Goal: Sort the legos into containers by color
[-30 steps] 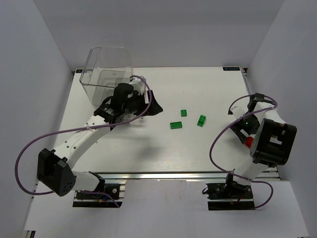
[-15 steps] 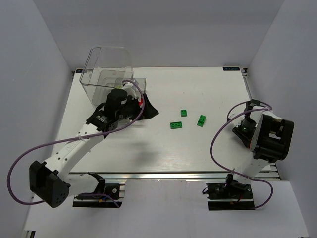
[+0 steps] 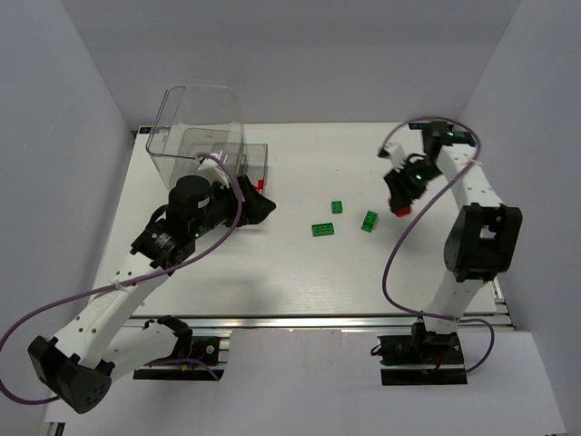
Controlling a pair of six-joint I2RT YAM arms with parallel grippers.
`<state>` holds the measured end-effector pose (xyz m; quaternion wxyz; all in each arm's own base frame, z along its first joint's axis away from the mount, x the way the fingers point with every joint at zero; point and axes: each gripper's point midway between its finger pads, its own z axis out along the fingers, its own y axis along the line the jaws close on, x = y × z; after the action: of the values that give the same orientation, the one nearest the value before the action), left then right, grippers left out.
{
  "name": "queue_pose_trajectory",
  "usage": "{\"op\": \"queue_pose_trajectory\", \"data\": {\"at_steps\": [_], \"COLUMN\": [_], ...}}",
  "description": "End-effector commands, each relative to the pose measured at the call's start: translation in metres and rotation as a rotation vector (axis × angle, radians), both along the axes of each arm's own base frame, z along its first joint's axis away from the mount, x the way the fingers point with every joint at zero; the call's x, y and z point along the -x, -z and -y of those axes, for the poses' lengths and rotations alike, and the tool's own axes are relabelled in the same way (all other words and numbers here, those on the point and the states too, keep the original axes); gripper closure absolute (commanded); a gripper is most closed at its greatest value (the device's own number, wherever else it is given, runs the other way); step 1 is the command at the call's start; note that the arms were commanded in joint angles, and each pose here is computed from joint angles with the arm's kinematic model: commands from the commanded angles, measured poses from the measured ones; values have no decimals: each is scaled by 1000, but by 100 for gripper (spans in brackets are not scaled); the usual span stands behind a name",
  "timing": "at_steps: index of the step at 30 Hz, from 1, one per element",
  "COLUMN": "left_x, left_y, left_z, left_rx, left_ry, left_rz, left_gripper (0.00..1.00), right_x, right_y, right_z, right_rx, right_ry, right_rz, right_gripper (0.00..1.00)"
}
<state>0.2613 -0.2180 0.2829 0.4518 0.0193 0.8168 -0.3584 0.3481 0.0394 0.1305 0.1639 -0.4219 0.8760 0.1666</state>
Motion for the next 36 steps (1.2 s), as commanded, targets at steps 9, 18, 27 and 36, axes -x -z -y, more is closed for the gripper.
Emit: {"op": "queue_pose_trajectory", "data": {"at_steps": [9, 18, 27, 36], "left_x": [10, 21, 21, 27], "left_y": [-41, -44, -45, -42], "left_z": [-46, -63, -67, -73], "left_rx": [-20, 2, -13, 6], "left_ry": [-186, -259, -279, -303], "left_rz": [66, 42, 32, 18], "left_gripper": [11, 11, 11, 11], "right_x": [-47, -83, -97, -109], "right_y": [-70, -123, -114, -93], "right_z": [-268, -362, -426, -423], "right_rx": [-476, -852, -932, -891], "right_ry": [-82, 3, 44, 89], "right_rz": [-42, -5, 45, 88], "right_gripper": [100, 100, 100, 48]}}
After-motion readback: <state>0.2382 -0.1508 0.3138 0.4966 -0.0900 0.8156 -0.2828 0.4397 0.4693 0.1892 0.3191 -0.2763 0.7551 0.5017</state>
